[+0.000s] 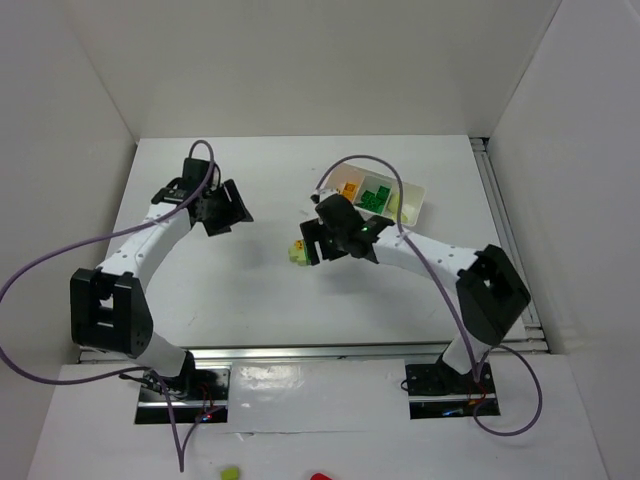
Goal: Sort the legos into containers by color
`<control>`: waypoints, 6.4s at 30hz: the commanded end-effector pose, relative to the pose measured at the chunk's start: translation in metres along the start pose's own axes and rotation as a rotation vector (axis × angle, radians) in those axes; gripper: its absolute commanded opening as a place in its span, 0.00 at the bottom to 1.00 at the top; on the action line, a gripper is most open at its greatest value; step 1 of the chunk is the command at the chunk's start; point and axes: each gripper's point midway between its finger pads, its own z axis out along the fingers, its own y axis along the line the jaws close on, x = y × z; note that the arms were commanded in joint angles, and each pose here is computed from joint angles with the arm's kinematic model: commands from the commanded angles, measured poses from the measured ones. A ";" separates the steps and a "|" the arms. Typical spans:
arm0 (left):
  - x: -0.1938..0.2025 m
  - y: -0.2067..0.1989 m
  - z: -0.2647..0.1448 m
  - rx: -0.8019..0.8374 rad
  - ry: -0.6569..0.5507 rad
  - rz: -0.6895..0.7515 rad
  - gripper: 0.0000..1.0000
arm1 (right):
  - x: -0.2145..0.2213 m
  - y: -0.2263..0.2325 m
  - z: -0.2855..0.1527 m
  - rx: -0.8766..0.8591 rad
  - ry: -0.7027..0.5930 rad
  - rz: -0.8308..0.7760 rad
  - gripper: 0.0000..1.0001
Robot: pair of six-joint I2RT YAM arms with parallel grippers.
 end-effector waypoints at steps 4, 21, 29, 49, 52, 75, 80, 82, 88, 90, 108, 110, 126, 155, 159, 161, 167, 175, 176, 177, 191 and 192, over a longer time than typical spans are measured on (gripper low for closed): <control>-0.019 -0.012 -0.017 0.099 -0.019 -0.026 0.75 | -0.034 0.022 0.017 0.007 -0.089 0.089 0.82; -0.026 -0.020 -0.015 0.161 -0.003 0.009 0.79 | -0.006 0.036 0.074 0.064 0.003 0.025 0.79; -0.028 -0.018 -0.012 0.148 -0.002 0.025 0.79 | 0.009 0.025 0.091 0.119 0.032 0.015 0.72; 0.042 -0.053 0.001 0.482 0.247 0.106 0.90 | -0.011 0.024 0.052 0.025 -0.107 0.026 0.34; 0.058 -0.071 0.005 0.637 0.320 0.079 0.90 | -0.014 0.028 0.039 -0.015 -0.138 0.020 0.34; 0.087 -0.126 0.024 0.809 0.322 0.120 0.76 | -0.029 0.031 0.013 -0.109 -0.203 0.075 0.34; 0.091 -0.131 0.031 0.831 0.346 0.105 0.69 | -0.031 0.033 0.009 -0.121 -0.208 0.075 0.34; 0.089 -0.134 0.030 0.854 0.351 0.115 0.69 | -0.031 0.033 0.009 -0.121 -0.208 0.075 0.34; 0.090 -0.141 0.029 0.874 0.359 0.115 0.56 | -0.028 0.032 0.010 -0.116 -0.196 0.074 0.34; 0.087 -0.143 0.028 0.880 0.352 0.120 0.56 | -0.028 0.026 0.011 -0.097 -0.193 0.090 0.34; 0.074 -0.114 0.025 0.848 0.369 0.126 0.00 | -0.020 -0.039 0.004 -0.032 -0.178 0.185 0.33; 0.065 -0.107 0.026 0.837 0.351 0.123 0.00 | -0.019 -0.039 0.004 -0.037 -0.175 0.147 0.33; 0.012 -0.133 0.009 0.718 0.227 0.130 0.00 | 0.012 -0.027 0.044 -0.007 -0.006 0.103 0.69; 0.062 -0.402 0.090 1.050 0.269 0.248 0.00 | -0.038 -0.219 -0.238 0.793 -0.617 0.598 0.82; 0.069 -0.404 0.107 1.033 0.262 0.217 0.06 | -0.042 -0.217 -0.239 0.762 -0.645 0.589 0.82; 0.067 -0.406 0.110 1.039 0.253 0.199 0.29 | -0.044 -0.215 -0.237 0.748 -0.645 0.579 0.81; 0.086 -0.418 0.100 1.097 0.270 0.245 0.91 | -0.045 -0.215 -0.229 0.736 -0.621 0.568 0.81; 0.067 -0.422 0.042 1.140 0.231 0.345 1.00 | -0.044 -0.206 -0.212 0.670 -0.578 0.554 0.81; 0.051 -0.423 0.014 1.159 0.188 0.366 1.00 | -0.047 -0.202 -0.206 0.636 -0.584 0.555 0.81; 0.038 -0.417 0.004 1.150 0.163 0.377 1.00 | -0.050 -0.193 -0.201 0.578 -0.571 0.535 0.81; -0.073 -0.127 -0.046 0.387 -0.082 0.294 1.00 | -0.013 -0.054 -0.037 -0.016 -0.163 0.066 0.82; -0.075 -0.113 -0.050 0.351 -0.088 0.296 1.00 | -0.009 -0.044 -0.028 -0.016 -0.133 0.016 0.84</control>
